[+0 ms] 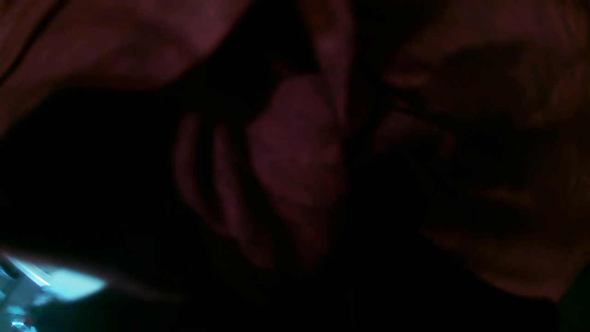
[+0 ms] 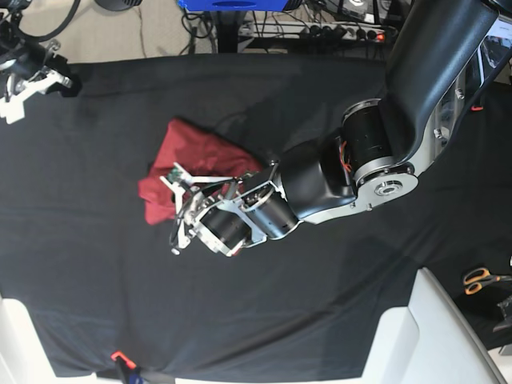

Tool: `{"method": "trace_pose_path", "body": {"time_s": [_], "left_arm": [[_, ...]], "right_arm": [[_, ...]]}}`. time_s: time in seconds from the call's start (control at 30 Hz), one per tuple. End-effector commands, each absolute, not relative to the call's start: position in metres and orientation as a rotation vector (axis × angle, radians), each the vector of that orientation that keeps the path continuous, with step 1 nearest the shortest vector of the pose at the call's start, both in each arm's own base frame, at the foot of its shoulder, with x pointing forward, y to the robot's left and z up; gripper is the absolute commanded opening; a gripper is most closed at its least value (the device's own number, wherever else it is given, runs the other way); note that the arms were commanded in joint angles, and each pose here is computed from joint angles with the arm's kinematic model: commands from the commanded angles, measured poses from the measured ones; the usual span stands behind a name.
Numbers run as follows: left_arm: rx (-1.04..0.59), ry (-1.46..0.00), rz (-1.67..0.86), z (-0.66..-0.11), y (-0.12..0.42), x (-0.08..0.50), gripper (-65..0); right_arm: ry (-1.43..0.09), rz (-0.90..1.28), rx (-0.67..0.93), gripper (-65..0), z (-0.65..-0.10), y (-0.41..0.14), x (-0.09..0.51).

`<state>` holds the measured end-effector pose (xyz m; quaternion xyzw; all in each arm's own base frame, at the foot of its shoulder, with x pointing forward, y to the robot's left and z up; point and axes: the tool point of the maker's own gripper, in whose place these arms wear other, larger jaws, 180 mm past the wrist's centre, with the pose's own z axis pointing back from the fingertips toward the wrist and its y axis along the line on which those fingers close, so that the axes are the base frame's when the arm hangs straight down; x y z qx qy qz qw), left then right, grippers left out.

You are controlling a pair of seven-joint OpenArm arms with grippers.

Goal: Fold the T-shirt properly
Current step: 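Lift and fold the gripped edge over the shirt with the left gripper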

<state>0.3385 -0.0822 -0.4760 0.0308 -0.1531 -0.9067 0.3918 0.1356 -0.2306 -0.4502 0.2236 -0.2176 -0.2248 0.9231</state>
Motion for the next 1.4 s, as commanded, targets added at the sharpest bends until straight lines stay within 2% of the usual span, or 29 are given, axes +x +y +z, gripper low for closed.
{"method": "trace_pose_path", "body": {"time_s": [0.0, 0.17, 0.27, 0.43, 0.6, 0.7, 0.8, 0.97, 1.13, 1.37], "left_arm": [[-0.064, -0.493, -2.236, -0.458, -0.113, 0.333, -65.0], [-0.274, -0.624, -1.964, -0.432, -0.137, 0.341, -65.0], [-0.321, -0.637, -1.943, -0.431, -0.143, 0.333, -65.0], [-0.178, -0.58, -2.225, -0.45, -0.14, 0.308, -65.0], [-0.074, -0.609, -2.354, -0.444, -0.146, 0.31, -65.0], [-0.082, -0.643, -2.378, -0.438, -0.155, 0.304, -65.0], [-0.159, -0.671, -2.399, -0.439, -0.164, 0.288, -65.0], [-0.158, -0.643, -2.447, -0.452, -0.158, 0.277, -65.0], [-0.229, -0.628, -2.308, -0.451, -0.158, 0.288, -65.0], [-0.117, -0.531, -1.987, -0.436, -0.131, 0.35, -65.0]], "right_arm": [[-0.477, -0.455, 0.452, -65.0, -0.443, -0.237, 0.141], [-0.479, -0.453, 0.452, -65.0, -0.443, -0.237, 0.141], [-0.484, -0.452, 0.452, -65.0, -0.442, -0.237, 0.143], [-0.484, -0.452, 0.452, -65.0, -0.442, -0.237, 0.143], [-0.478, -0.454, 0.452, -65.0, -0.443, -0.237, 0.141], [-0.476, -0.455, 0.452, -65.0, -0.443, -0.236, 0.14], [-0.476, -0.455, 0.452, -65.0, -0.443, -0.236, 0.14], [-0.477, -0.466, 0.467, -65.0, -0.445, -0.23, 0.14], [-0.478, -0.465, 0.468, -65.0, -0.444, -0.229, 0.14], [-0.482, -0.466, 0.47, -65.0, -0.444, -0.229, 0.142]]}}
